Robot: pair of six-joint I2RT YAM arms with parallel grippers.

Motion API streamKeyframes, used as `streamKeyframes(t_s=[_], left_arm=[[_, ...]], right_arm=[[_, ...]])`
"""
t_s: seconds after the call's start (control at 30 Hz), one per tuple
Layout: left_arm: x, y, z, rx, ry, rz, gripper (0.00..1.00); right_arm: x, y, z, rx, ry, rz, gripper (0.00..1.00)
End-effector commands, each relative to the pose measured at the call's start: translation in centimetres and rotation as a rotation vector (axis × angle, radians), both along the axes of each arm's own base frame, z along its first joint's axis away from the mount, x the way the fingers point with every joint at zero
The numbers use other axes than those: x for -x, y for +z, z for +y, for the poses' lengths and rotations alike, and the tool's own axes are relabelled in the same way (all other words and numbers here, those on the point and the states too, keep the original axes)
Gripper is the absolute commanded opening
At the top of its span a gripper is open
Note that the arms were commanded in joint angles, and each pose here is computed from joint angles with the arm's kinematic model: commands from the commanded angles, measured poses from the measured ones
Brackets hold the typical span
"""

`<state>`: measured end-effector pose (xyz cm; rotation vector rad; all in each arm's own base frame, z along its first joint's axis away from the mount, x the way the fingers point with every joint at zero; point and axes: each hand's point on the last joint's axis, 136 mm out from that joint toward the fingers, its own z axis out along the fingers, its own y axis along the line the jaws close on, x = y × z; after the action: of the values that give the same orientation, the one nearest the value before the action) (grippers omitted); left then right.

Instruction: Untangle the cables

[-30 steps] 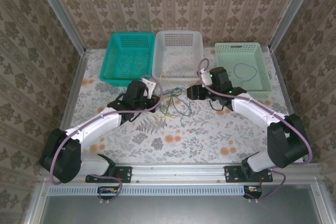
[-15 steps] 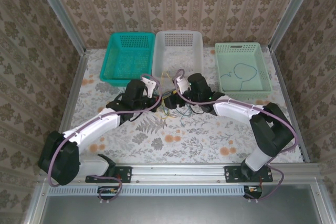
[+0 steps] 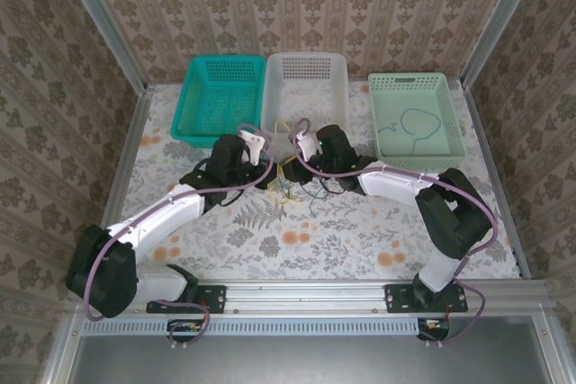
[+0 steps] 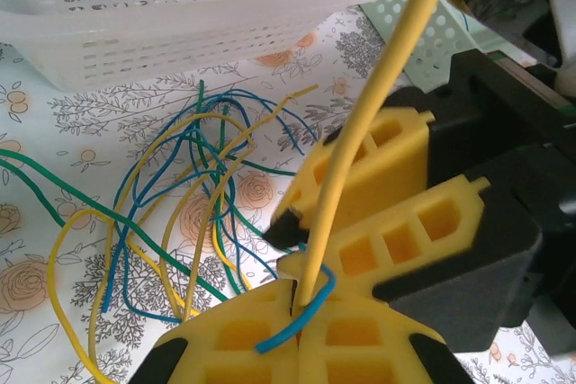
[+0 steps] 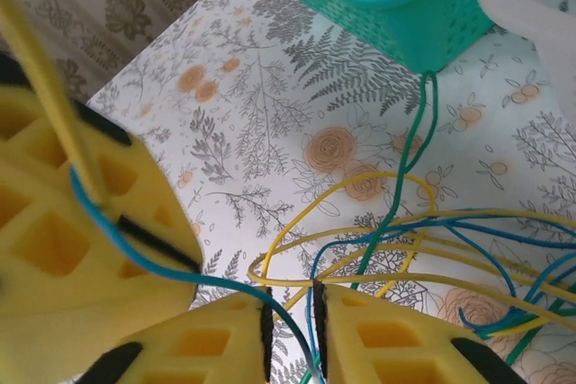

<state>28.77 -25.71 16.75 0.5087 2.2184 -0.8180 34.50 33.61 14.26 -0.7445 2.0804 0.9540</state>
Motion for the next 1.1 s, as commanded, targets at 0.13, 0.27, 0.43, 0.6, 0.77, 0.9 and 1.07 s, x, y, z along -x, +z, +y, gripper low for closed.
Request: streamKeyframes(t_s=[0.13,0.27,0.43,0.6,0.77,0.9,1.07], left_arm=[[-0.2,1.0,0.4,0.035,0.017,-0.014,0.10],[-0.1,1.2,0.9,0.015,0.027,-0.027,0.11],[-0.1,3.1,1.5,0.032,0.045,-0.071,0.11],[0.1,5.3,1.5,0.073,0.048,-0.099,0.09],[0.4,5.5,1.1,0.093,0.032,-0.083,0.08],[0.4,5.2,0.9,0.103,0.033,-0.073,0.07],[0.2,5.8,0.6,0.137,0.041,-0.073,0.07]], right_arm=[[1.2,1.9,-1.0,-0.027,-0.022,-0.015,0.03],[1.3,1.2,-3.3,0.053,-0.105,0.007,0.00],[1.1,-1.7,-7.7,0.263,-0.236,0.068,0.00],[1.0,-3.7,-10.9,0.403,-0.350,0.117,0.11],[0.9,-4.2,-11.9,0.413,-0.406,0.116,0.46],[1.5,-3.2,-10.8,0.325,-0.372,0.103,0.66],[2.6,-2.8,-10.2,0.308,-0.341,0.092,0.72]])
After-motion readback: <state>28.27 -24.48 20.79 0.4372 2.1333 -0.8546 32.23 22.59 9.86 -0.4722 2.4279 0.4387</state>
